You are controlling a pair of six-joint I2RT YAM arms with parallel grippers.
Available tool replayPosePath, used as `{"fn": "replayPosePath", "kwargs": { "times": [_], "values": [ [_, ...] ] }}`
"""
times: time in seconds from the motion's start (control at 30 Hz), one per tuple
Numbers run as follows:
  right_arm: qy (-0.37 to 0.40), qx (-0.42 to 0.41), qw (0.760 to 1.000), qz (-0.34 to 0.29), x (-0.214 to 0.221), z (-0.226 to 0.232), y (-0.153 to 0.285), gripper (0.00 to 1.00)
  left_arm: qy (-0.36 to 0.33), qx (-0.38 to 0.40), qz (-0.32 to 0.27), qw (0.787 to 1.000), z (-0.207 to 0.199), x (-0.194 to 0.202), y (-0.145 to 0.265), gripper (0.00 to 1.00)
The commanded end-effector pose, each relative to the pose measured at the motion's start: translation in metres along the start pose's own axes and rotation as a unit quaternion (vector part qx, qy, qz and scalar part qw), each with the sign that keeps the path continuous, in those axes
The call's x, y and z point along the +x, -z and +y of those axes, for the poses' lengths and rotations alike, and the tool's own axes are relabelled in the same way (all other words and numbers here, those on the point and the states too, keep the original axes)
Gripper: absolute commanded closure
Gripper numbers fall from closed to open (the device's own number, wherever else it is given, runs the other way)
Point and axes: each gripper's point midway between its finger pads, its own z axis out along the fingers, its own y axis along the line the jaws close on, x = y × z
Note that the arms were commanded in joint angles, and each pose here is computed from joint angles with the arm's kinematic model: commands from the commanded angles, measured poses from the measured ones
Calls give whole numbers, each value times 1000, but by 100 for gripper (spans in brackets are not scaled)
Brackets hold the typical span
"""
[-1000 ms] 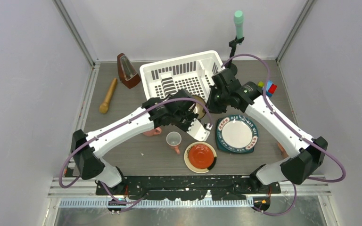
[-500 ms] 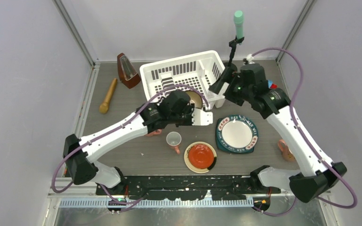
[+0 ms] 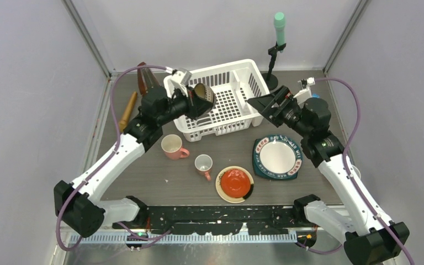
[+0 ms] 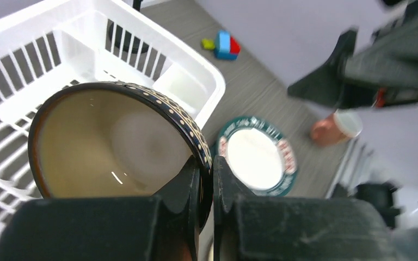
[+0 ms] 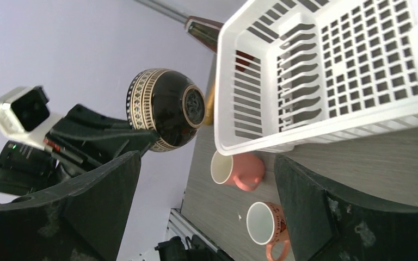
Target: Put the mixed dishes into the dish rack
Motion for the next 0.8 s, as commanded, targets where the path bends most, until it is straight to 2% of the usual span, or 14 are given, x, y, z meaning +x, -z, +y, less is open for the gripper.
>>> {"fn": "replayPosePath", "kwargs": {
  "times": [0.0,0.13,0.2,0.3,0.4,0.5,0.6,0.67,0.77],
  "values": [
    [48,-129,990,-28,-14,51,4,0,149,42,-138,978,-24,-81,7,100],
    [73,-125,990,3,-1,46,-10,0,237,81,-199,947,-24,-99,12,100],
    [45,-119,992,14,1,45,-18,0,260,107,-234,931,-23,-111,16,100],
    [-39,-121,991,29,-1,54,-28,0,329,142,-264,896,-16,-123,18,100],
    [-108,-155,981,39,-2,65,-37,0,386,177,-286,859,-6,-130,17,100],
    [-171,-201,964,20,-11,81,-38,0,398,232,-331,824,-6,-144,24,100],
    [-214,-190,958,-3,-13,75,-48,0,395,264,-382,793,0,-153,33,100],
    [-243,-192,951,-8,-12,78,-54,0,398,267,-383,790,3,-154,29,100],
    [-298,-198,934,-15,-12,83,-58,0,354,269,-387,808,-6,-158,30,100]
  ]
}}
